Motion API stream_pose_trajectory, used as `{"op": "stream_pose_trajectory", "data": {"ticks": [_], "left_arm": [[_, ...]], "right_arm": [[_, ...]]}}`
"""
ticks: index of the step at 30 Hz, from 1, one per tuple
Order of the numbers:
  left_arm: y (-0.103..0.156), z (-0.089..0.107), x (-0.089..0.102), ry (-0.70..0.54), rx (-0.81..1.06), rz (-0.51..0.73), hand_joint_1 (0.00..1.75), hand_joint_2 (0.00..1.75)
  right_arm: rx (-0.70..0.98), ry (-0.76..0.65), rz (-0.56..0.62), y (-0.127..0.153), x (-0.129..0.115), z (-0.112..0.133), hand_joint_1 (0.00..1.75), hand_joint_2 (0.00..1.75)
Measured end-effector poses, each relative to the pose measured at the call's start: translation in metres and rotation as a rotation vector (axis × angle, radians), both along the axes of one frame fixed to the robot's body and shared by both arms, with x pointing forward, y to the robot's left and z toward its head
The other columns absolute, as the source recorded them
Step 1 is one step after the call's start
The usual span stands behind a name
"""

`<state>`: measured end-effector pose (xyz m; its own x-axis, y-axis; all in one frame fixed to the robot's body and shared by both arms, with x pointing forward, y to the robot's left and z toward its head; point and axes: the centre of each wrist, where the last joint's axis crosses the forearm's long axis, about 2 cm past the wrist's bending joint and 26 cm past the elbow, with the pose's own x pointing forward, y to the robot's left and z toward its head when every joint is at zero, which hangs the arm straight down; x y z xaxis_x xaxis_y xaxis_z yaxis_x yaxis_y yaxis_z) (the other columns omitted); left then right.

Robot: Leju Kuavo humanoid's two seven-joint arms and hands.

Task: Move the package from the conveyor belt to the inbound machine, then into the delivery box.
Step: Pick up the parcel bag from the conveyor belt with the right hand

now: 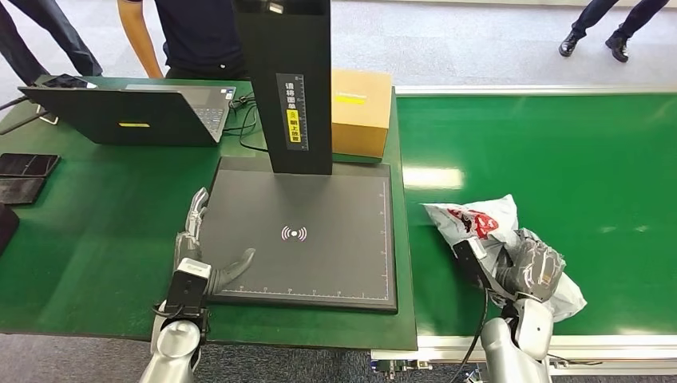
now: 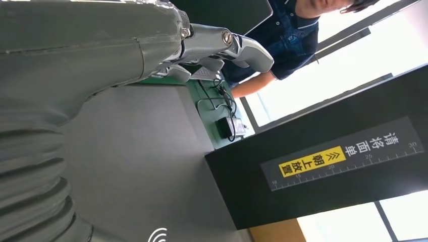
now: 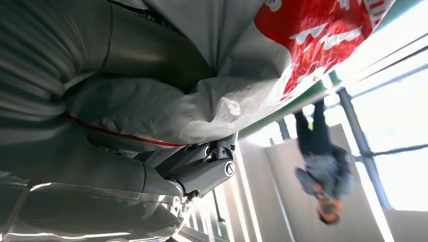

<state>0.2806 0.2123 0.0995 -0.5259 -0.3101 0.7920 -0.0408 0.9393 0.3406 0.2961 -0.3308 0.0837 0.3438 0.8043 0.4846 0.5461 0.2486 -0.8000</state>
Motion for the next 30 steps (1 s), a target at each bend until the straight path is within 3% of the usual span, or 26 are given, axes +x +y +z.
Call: {"op": "stream_pose_trajectory", "data": {"ticks": [17, 30], "left_arm": [[0.001, -0.002, 0.002, -0.026, -0.017, 0.012, 0.0, 1.75], [-0.002, -0.003, 0.008, -0.037, -0.036, 0.007, 0.0, 1.75]], "right_arm": [[-0.114, -0.324, 0.186, 0.033, -0.002, 0.052, 1.6, 1.75], [-0.11, -0.486, 0.381, 0.079, 0.007, 0.079, 1.61, 1.75]]}}
